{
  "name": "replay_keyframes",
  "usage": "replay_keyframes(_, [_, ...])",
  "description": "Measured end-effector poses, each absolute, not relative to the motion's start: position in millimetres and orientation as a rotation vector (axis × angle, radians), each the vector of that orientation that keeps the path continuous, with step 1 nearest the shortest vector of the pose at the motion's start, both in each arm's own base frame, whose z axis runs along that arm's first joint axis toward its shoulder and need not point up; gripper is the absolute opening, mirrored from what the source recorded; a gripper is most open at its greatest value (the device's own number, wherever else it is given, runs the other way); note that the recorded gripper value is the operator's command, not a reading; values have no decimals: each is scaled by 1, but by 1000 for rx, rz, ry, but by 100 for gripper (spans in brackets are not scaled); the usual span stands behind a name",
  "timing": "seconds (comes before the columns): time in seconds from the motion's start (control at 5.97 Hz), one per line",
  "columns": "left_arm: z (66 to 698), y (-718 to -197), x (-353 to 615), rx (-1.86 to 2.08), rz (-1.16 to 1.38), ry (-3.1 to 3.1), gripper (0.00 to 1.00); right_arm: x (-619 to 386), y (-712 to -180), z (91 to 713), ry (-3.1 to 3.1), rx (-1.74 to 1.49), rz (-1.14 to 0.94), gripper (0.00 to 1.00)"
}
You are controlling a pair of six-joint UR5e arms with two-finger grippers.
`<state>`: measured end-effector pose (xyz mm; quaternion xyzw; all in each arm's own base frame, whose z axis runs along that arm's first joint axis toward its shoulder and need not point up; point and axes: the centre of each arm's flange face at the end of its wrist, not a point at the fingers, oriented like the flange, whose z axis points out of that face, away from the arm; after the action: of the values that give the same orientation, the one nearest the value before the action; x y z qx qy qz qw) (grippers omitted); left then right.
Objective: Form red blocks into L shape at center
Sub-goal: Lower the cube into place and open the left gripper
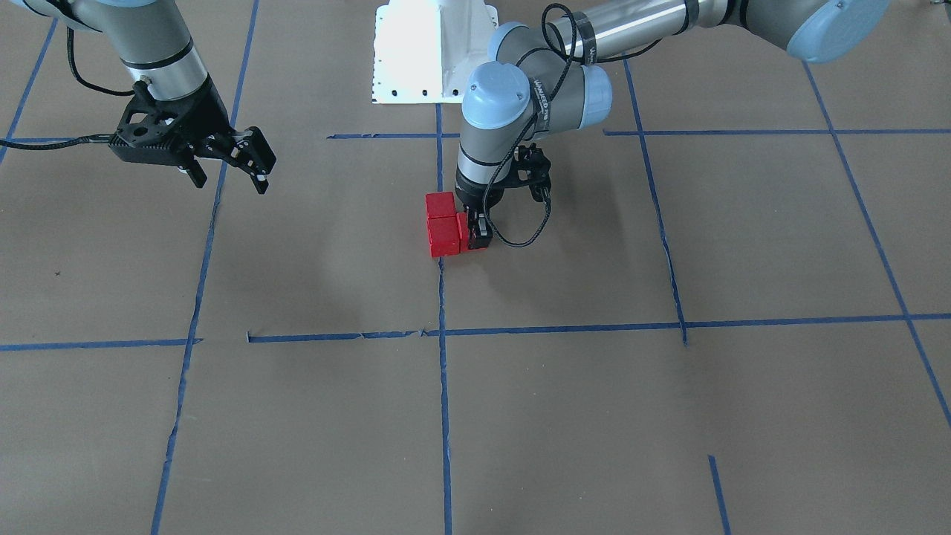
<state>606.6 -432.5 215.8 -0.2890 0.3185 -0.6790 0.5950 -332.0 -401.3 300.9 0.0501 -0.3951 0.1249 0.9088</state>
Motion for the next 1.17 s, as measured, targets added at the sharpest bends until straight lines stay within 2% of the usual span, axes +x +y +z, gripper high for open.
replay_keyframes(0.84, [209, -434, 603, -684, -1553, 782, 100, -333, -401, 302, -813, 99, 257, 100])
replay_keyframes(1.17, [192, -445, 574, -716, -1460, 806, 100, -332, -401, 300, -818, 100, 256, 100])
